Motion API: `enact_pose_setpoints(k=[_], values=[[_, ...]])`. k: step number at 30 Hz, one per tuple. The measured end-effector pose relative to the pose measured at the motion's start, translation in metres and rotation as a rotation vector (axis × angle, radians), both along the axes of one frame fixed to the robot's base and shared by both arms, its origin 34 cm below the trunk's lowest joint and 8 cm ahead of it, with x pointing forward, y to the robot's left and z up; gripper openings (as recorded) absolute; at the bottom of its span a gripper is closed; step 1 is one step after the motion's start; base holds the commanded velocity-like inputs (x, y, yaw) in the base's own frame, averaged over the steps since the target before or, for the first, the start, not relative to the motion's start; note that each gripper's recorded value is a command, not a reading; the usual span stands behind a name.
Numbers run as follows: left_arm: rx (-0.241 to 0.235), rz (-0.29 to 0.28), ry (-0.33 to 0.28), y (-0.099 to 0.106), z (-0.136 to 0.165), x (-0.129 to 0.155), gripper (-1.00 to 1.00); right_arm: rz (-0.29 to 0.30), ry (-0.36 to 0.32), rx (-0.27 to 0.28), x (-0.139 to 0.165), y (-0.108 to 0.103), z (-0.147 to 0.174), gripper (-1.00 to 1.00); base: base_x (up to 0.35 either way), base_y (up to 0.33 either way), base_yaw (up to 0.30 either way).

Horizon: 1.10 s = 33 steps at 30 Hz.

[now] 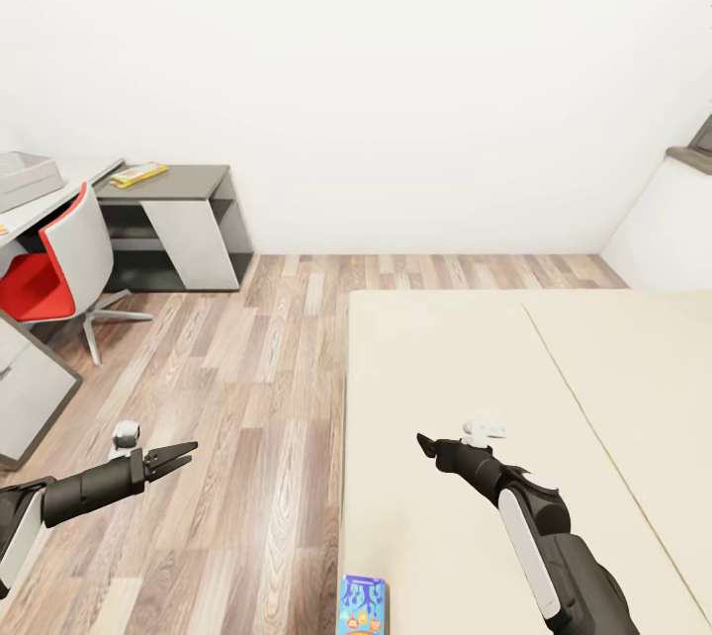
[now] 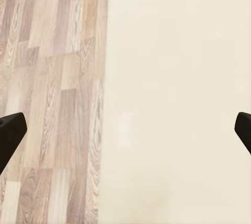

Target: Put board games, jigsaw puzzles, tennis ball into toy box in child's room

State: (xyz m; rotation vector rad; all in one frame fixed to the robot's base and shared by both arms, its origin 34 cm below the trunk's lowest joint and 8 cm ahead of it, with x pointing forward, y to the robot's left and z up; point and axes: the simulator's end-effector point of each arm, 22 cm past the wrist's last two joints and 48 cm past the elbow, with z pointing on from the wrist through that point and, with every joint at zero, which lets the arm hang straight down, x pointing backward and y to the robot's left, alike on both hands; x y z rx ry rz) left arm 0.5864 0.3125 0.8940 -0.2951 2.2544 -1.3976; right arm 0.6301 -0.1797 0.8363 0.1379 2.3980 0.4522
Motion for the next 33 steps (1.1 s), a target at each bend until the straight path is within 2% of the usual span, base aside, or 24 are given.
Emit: enact_pose_setpoints(k=[33], values=[[0.002, 0.000, -0.040, 0.000, 0.020, 0.004, 1.00, -0.003, -0.048, -0.001, 0.008, -0.001, 0.024, 1.00, 0.000, 0.000, 0.000]])
